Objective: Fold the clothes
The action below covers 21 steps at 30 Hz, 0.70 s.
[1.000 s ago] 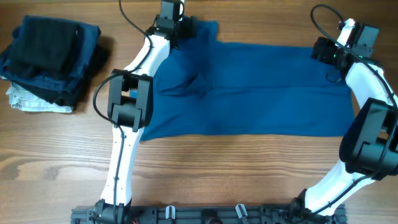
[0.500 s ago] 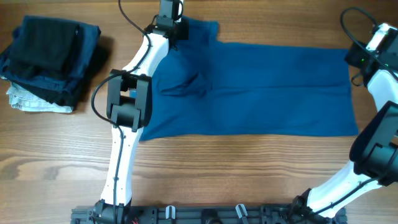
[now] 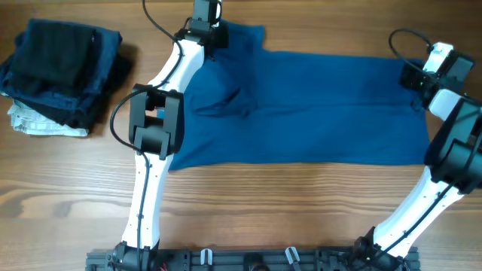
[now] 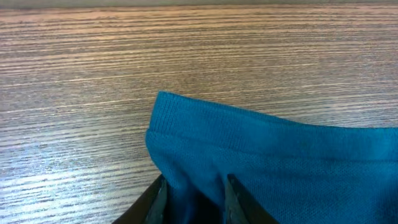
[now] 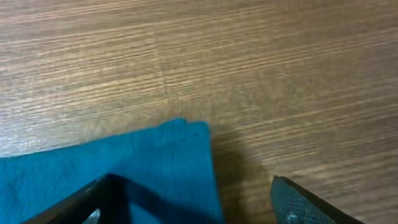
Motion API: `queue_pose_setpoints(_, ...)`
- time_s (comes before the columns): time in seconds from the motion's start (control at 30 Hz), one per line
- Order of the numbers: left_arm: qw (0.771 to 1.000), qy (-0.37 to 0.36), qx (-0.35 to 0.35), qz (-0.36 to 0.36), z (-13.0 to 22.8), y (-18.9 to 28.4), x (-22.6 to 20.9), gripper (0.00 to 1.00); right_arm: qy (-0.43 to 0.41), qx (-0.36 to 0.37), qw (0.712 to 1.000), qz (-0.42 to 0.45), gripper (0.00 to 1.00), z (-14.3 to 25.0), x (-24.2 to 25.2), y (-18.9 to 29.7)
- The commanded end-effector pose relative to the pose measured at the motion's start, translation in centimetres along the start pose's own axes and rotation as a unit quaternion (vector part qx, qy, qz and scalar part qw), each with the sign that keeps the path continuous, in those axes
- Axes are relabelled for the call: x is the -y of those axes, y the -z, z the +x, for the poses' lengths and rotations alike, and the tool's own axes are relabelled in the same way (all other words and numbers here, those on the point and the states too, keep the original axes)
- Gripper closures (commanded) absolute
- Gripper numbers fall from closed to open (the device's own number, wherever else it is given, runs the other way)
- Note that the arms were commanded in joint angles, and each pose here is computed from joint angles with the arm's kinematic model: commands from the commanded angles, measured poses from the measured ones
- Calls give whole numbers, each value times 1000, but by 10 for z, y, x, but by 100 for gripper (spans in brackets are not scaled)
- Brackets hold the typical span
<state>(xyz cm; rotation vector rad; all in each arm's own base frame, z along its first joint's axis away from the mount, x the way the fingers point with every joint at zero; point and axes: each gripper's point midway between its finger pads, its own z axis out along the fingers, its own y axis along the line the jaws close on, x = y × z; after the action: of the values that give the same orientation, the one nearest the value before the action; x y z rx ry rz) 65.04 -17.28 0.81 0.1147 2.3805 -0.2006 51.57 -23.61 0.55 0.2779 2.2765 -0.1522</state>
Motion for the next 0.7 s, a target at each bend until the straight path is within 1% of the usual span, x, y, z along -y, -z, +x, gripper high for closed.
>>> queue_pose_setpoints(0.0, 1000, 13, -25, -1, 17, -6, -3, 71, 10, 0, 1000, -14, 31, 4, -6, -7)
queue_pose_setpoints(0.03, 1000, 13, -25, -1, 17, -6, -3, 74, 10, 0, 1000, -14, 45, 4, -6, -7)
queue_pose_setpoints(0.07, 1000, 14, -24, -1, 17, -5, -3, 81, 10, -2, 1000, -16, 53, 5, -6, -6)
queue_pose_setpoints(0.1, 1000, 14, -24, -1, 16, -5, -4, 87, 5, -5, 1000, -19, 67, 6, -7, -6)
queue_pose_setpoints(0.2, 1000, 14, -22, -1, 14, -3, -4, 91, 4, 3, 999, -45, 78, 0, -16, -3)
queue_pose_setpoints(0.23, 1000, 14, -21, -1, 13, -3, -4, 91, 1, 7, 999, -45, 83, -3, -16, -1)
queue_pose_setpoints(0.27, 1000, 14, -18, 0, 11, -2, -3, 91, -3, 12, 999, -45, 92, -9, -16, 3)
queue_pose_setpoints(0.3, 1000, 14, -14, 0, 8, -1, -3, 93, -2, 16, 999, -45, 96, -15, -16, 7)
queue_pose_setpoints(0.37, 1000, 16, -9, 0, 3, 2, -5, 96, 0, 24, 999, -46, 96, -28, -17, 19)
queue_pose_setpoints(0.47, 1000, 16, 4, 1, -11, 13, -5, 96, -1, 25, 998, -56, 96, -46, -21, 46)
queue_pose_setpoints(0.57, 1000, 13, 26, 4, -37, 37, -1, 96, -4, 9, 998, -59, 96, -51, -24, 68)
queue_pose_setpoints(0.67, 999, 13, 52, 7, -67, 72, 2, 96, -8, 1, 995, -98, 96, -55, -39, 88)
